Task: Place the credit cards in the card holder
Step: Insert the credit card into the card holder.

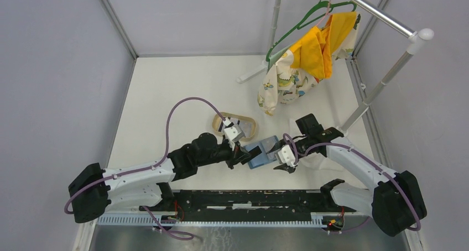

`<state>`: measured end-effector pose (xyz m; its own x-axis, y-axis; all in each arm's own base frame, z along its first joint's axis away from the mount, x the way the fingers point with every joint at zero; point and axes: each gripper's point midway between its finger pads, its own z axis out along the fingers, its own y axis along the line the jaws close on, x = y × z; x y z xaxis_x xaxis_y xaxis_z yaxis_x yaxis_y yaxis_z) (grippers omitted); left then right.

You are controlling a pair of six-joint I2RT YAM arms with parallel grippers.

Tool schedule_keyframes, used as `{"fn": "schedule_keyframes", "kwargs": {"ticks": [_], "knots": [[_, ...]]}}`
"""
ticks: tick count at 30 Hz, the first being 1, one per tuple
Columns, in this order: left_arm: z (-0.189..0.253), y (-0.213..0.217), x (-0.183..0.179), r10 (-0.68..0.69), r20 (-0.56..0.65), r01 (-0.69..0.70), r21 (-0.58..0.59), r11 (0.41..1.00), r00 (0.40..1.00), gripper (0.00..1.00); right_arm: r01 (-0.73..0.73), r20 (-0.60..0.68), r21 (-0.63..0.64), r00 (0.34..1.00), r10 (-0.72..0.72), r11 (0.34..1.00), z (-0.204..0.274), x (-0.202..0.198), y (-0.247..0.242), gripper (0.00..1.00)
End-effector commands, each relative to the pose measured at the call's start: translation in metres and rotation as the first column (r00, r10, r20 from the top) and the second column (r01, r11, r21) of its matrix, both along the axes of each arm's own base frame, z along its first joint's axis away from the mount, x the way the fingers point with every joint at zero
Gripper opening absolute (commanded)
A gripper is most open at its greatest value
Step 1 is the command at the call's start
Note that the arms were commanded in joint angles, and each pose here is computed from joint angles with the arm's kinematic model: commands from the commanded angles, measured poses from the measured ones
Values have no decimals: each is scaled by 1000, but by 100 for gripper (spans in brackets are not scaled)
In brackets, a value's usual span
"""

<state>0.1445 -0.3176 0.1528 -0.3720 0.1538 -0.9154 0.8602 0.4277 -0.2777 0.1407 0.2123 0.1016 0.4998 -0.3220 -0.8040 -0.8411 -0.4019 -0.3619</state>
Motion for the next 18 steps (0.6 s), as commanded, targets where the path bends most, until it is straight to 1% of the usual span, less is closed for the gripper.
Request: {"fn": "schedule_keyframes", "kwargs": {"ticks": [1, 7, 10, 14, 18], "knots": [[5, -7, 6, -5, 130, 4, 11, 1000, 992, 2, -41, -1, 62, 999, 41, 997, 14, -3, 7, 67], [-13, -18, 5, -16, 159, -1, 105, 994, 987, 2, 44, -43, 46, 998, -42, 998, 10, 10, 10, 66], [-20, -24, 6, -13, 173, -13, 144, 990, 985, 2, 60, -54, 43, 997, -57, 997, 7, 11, 12, 66], [-23, -30, 1, -32, 182, 2, 162, 987, 983, 2, 55, -73, 53, 996, -52, 997, 6, 7, 17, 65], [-19, -38, -3, -54, 190, 23, 160, 987, 980, 2, 61, -94, 45, 994, -57, 997, 1, 3, 24, 63]]}}
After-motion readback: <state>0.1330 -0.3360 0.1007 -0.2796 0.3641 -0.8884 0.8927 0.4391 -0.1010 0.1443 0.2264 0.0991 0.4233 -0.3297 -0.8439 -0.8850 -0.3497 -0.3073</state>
